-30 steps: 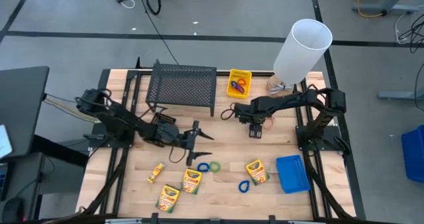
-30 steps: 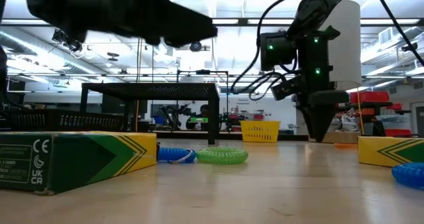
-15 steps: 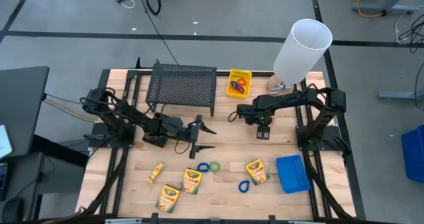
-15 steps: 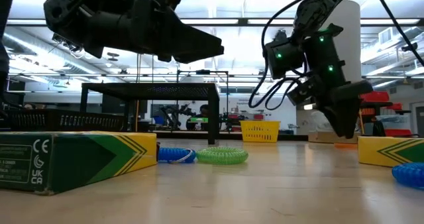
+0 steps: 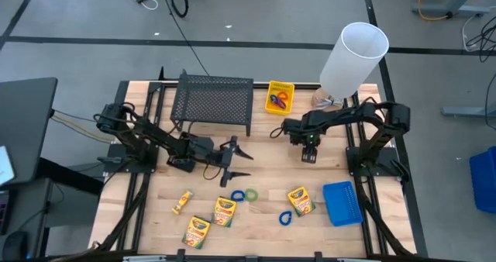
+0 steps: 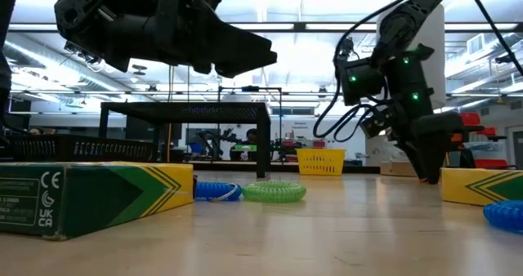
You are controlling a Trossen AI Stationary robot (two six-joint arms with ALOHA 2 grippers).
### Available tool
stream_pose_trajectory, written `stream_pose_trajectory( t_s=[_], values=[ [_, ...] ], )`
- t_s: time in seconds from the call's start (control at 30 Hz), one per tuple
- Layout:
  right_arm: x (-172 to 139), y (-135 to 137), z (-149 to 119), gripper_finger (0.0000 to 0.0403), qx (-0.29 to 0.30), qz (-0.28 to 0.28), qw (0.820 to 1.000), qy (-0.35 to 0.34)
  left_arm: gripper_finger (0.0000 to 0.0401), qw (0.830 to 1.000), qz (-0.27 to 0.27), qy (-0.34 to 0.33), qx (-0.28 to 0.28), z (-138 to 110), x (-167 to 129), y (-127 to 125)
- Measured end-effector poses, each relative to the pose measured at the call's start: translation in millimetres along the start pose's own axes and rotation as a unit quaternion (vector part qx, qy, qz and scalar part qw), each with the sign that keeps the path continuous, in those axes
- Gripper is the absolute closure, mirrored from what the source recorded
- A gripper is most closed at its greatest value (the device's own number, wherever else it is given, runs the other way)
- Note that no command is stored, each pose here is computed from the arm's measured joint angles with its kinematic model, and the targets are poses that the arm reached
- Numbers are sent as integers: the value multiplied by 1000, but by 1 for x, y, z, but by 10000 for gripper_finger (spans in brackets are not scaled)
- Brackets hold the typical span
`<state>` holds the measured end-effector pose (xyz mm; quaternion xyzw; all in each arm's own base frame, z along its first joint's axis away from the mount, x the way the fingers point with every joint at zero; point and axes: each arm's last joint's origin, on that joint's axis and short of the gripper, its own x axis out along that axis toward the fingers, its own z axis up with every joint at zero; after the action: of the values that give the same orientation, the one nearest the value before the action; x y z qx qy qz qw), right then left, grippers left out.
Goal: Pick & Place Office Desk Supplies
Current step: Put the orange rubber band into the black bin
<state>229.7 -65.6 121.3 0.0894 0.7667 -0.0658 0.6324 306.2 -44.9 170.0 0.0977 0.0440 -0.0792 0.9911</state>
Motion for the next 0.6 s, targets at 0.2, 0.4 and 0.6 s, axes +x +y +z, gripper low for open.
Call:
stream_pose_trajectory(
  t_s=[0.2, 0.4, 0.6],
  values=[
    [-2, 4, 5, 246, -9, -2, 1000, -11, 126, 1000, 0, 0, -5, 0, 0, 0],
    [-5, 8, 10, 364, -6, -15, 1000, -21, 126, 1000, -5, -1, -4, 1, 0, -3],
    [-5, 22, 10, 398, -34, -50, 998, -22, 126, 1000, -11, -2, -4, 2, 0, -8]
  ],
)
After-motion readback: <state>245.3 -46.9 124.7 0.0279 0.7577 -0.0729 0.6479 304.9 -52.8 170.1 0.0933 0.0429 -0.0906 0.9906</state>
